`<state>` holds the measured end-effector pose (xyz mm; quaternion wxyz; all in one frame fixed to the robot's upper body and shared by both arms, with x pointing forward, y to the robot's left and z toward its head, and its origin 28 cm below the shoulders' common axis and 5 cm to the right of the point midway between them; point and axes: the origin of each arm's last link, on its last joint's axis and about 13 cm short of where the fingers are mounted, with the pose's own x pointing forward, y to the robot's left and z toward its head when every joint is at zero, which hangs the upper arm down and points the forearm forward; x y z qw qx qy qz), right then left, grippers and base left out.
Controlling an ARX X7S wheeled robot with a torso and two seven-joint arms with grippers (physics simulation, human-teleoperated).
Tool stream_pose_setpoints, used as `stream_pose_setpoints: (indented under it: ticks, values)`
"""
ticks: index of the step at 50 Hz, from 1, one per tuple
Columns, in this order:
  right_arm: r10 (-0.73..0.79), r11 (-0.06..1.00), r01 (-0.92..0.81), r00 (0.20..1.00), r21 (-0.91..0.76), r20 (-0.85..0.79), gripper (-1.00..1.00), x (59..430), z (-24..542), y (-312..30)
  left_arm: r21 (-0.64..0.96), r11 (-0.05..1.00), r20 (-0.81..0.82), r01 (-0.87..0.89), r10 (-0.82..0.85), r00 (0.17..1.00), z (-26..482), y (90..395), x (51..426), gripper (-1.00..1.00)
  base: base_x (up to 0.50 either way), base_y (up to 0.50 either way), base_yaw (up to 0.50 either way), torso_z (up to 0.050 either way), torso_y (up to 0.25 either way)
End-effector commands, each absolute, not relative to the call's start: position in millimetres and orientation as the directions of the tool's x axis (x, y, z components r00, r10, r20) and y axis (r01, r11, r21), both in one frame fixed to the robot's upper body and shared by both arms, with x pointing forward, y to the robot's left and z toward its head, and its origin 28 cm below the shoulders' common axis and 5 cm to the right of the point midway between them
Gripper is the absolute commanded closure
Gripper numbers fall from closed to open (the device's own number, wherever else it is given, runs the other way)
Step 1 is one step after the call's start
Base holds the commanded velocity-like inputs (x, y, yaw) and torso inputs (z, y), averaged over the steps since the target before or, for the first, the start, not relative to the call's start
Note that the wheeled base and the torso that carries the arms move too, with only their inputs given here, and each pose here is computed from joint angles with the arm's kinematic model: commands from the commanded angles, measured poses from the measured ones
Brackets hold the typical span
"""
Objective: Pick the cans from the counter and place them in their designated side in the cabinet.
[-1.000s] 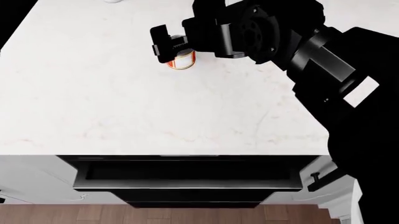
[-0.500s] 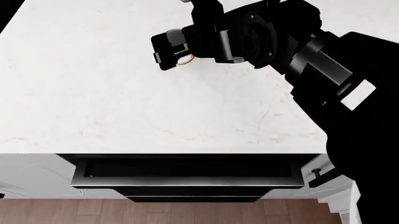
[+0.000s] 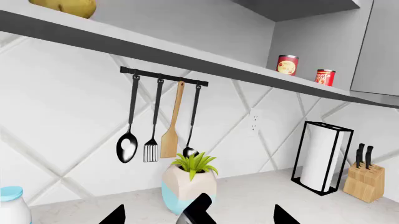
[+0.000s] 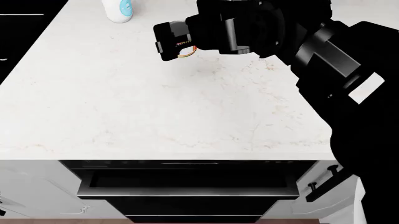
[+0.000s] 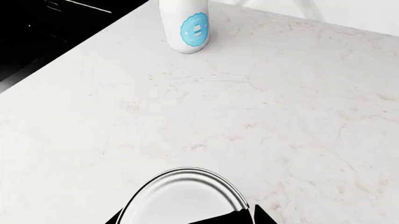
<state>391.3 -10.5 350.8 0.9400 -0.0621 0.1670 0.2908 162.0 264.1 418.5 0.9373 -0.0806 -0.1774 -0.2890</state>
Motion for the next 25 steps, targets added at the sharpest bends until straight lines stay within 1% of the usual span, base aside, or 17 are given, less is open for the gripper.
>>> stream_pose_setpoints:
  ticks: [1,7,13,19,25]
  values:
    - [0.557,0.814,-0.581,0.781,-0.001,-0.283,1.0,390,374,-17,-0.048,0.818,0.385,0.574,-0.515,0.766,418,264,162,-1.0,0.0,0.0,0.0,0.0,0.25]
    - [0.542,0.823,-0.568,0.786,0.0,-0.299,1.0,385,387,-29,-0.055,0.819,0.391,0.572,-0.509,0.767,414,266,162,-1.0,0.0,0.0,0.0,0.0,0.25]
    - [0.484,0.862,-0.507,0.827,-0.006,-0.287,1.0,376,409,-50,-0.062,0.814,0.397,0.577,-0.51,0.763,412,266,165,-1.0,0.0,0.0,0.0,0.0,0.25]
    - [0.453,0.882,-0.471,0.855,-0.013,-0.251,1.0,360,432,-69,-0.075,0.813,0.398,0.577,-0.506,0.765,409,267,169,-1.0,0.0,0.0,0.0,0.0,0.25]
    - [0.438,0.889,-0.456,0.874,-0.043,-0.213,1.0,338,442,-85,-0.089,0.805,0.4,0.587,-0.511,0.761,406,266,174,-1.0,-0.01,0.0,0.0,0.0,0.25]
